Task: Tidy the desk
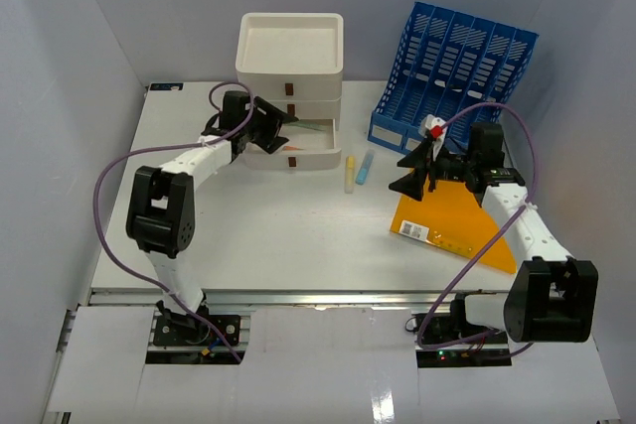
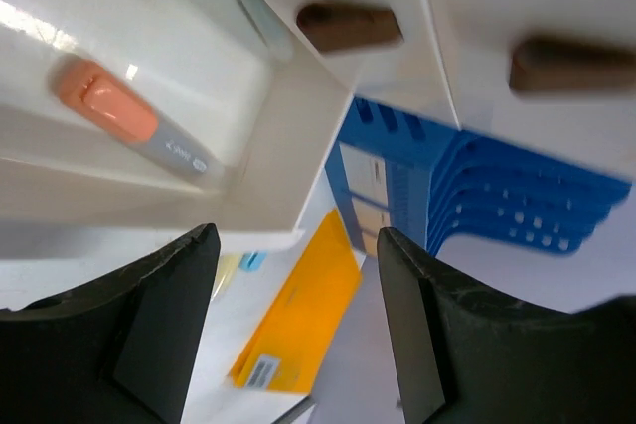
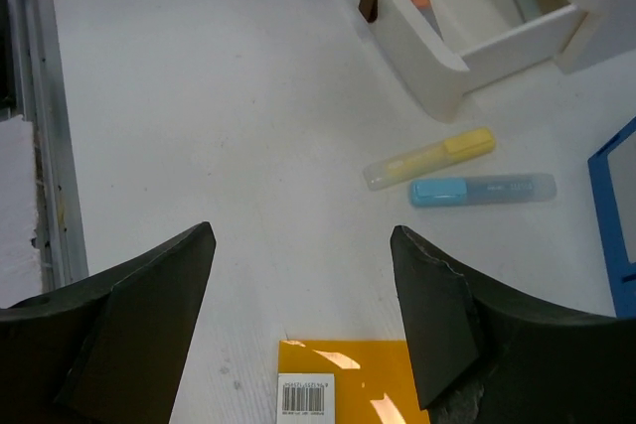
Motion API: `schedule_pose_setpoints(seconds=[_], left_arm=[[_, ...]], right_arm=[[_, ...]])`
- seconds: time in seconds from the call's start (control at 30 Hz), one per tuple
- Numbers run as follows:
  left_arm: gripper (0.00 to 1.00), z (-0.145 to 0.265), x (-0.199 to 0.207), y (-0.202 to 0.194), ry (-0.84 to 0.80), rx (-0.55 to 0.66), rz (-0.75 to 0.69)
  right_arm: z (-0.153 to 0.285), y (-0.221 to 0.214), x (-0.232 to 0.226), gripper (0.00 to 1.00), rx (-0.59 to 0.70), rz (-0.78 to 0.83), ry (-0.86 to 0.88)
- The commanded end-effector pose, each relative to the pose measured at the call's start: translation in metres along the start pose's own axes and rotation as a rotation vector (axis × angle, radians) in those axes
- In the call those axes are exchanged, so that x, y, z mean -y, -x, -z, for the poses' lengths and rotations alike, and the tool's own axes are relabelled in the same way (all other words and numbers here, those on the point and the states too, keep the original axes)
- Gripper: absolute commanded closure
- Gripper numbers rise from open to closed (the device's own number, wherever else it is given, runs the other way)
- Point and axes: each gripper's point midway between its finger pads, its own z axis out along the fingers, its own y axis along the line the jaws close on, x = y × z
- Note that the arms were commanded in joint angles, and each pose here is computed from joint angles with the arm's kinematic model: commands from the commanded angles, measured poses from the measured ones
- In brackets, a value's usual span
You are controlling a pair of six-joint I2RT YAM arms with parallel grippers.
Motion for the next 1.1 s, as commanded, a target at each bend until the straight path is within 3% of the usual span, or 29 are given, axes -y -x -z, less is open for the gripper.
schedule_pose_setpoints(seconds=[0.0, 0.03, 0.17, 0.3, 0.4, 0.43, 0.5, 0.8, 1.07], left_arm=[[0.24, 0.079, 0.06, -0.012, -0.303, -0.023, -0.291], [0.2, 0.103, 0.074, -0.012, -0.392, 0.008, -0.427], [0.02, 0.143, 0.028, -0.045, -0.41, -0.049, -0.732], [0.02, 0.161, -0.034, -0.057, -0.283, -0.074, -0.888], [0.02, 0.186, -0.049, -0.058, -0.247, -0.003, -0.981], [0.02, 0.188, -0.062, -0.055, -0.204, 0.022, -0.994], [0.02, 0.196, -0.069, -0.051, -0.186, 0.07, -1.048], [0.02, 0.221, -0.066, -0.039, -0.166, 0.218, -1.082], [0.02, 0.222, -0.066, -0.038, -0.161, 0.219, -1.096]], right_arm=[[-0.022, -0.013, 0.026, 0.2, -0.14, -0.023, -0.151], [-0.025, -0.021, 0.039, 0.18, -0.193, -0.019, -0.225], [-0.054, -0.026, 0.062, 0.13, -0.318, -0.006, -0.306], [-0.079, -0.045, 0.095, 0.13, -0.43, -0.135, -0.351], [-0.096, -0.045, 0.129, 0.12, -0.475, -0.243, -0.433], [-0.103, -0.064, 0.134, 0.02, -0.514, -0.325, -0.461], [-0.11, -0.075, 0.141, 0.1, -0.546, -0.373, -0.509], [-0.117, -0.104, 0.155, 0.1, -0.604, -0.381, -0.756], [-0.109, -0.13, 0.162, 0.04, -0.611, -0.453, -0.883]])
